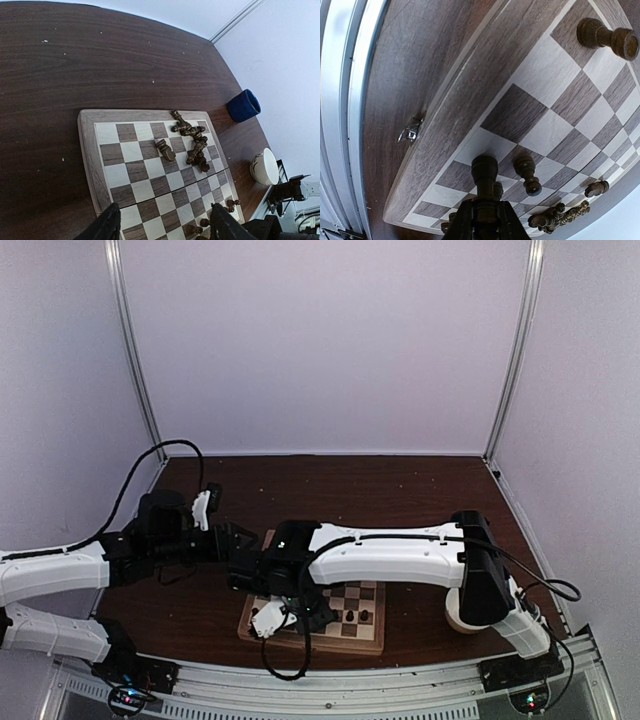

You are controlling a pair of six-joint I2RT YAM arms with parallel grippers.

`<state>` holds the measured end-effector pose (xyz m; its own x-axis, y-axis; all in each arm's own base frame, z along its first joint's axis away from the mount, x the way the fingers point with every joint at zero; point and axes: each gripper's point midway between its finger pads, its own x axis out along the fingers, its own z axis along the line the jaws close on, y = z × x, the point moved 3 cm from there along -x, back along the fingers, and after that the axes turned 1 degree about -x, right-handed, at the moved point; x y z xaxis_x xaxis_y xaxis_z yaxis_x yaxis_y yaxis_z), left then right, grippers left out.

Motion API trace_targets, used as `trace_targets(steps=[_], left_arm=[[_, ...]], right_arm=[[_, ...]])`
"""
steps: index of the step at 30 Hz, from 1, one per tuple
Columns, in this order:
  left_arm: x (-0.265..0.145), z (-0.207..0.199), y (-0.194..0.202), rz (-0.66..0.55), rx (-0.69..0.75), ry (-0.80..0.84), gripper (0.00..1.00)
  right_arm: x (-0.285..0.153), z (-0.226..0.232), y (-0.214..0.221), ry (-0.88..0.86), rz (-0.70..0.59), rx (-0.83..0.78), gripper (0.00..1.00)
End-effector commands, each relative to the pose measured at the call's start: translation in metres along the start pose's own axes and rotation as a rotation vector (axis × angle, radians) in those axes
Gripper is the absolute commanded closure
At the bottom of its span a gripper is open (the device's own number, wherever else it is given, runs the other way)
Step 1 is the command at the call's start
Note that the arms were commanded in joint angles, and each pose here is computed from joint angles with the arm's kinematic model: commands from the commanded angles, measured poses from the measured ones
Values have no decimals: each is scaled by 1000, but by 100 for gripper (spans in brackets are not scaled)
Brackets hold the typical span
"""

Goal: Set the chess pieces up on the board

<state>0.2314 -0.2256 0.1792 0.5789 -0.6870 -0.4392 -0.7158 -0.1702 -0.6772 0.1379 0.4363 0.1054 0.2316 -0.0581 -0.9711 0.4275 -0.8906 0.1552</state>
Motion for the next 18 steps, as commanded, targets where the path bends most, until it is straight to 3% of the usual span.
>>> trace_targets(steps=[1,18], left_arm=[[2,-3,-3,-18,-5,29,39],[4,0,0,-13,-11,27,39]], right_arm=[[-6,-3,-8,4,-40,13,87],[-2,0,-13,-22,-53,14,83]])
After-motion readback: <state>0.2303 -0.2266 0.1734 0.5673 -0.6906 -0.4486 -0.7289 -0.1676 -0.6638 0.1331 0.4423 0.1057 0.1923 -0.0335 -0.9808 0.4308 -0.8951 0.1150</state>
